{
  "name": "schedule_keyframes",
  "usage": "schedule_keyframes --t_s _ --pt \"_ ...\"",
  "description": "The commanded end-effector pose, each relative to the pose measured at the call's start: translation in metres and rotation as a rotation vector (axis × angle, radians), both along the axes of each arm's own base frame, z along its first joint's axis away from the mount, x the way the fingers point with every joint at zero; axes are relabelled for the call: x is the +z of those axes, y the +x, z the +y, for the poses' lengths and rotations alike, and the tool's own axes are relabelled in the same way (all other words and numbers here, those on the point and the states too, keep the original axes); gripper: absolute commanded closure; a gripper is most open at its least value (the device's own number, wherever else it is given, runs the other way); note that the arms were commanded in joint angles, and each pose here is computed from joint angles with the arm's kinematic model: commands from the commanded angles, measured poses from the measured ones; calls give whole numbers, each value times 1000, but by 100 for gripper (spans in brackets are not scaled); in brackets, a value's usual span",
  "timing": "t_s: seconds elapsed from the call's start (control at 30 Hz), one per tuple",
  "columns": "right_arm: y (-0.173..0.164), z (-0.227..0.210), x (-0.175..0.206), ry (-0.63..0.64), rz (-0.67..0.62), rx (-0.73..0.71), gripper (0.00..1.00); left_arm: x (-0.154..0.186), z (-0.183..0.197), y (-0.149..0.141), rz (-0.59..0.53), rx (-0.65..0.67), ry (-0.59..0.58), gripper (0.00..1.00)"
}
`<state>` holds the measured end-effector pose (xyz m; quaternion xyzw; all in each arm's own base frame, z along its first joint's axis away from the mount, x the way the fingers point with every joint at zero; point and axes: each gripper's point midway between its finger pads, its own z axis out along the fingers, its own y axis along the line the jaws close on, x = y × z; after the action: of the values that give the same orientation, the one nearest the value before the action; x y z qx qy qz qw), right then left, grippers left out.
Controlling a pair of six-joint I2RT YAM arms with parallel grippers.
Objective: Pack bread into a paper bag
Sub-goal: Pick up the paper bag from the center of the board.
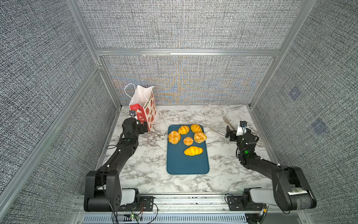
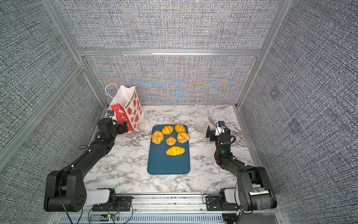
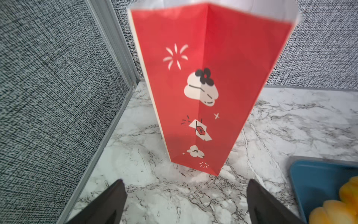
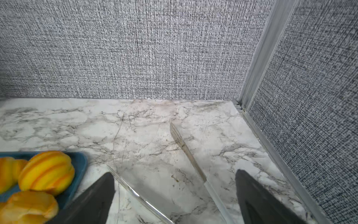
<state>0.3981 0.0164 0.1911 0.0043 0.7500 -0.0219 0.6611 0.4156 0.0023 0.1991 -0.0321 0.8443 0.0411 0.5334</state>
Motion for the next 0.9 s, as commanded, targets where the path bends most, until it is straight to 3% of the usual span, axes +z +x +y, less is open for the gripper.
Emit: schedule_keyframes --t_s 0.0,0.1,0.2,0.37,0.53,0.6,0.87 --pt "-1 13 10 -28 35 16 1 6 4 -19 75 29 -14 1" --pt "-3 30 33 -32 2 51 1 30 10 -28 17 85 -55 1" --pt "-4 45 57 -20 6 90 1 44 0 -35 -16 22 -79 1" --pt "-7 70 92 -31 79 178 1 65 -28 -53 -15 -137 -138 1" --pt "-17 89 106 -42 194 230 1 76 -41 -74 7 -161 -245 1" --pt "-25 98 117 -31 201 270 1 80 -59 -85 14 -243 -300 1" --pt "-49 117 163 52 178 386 1 100 -80 -118 71 -292 -377 1"
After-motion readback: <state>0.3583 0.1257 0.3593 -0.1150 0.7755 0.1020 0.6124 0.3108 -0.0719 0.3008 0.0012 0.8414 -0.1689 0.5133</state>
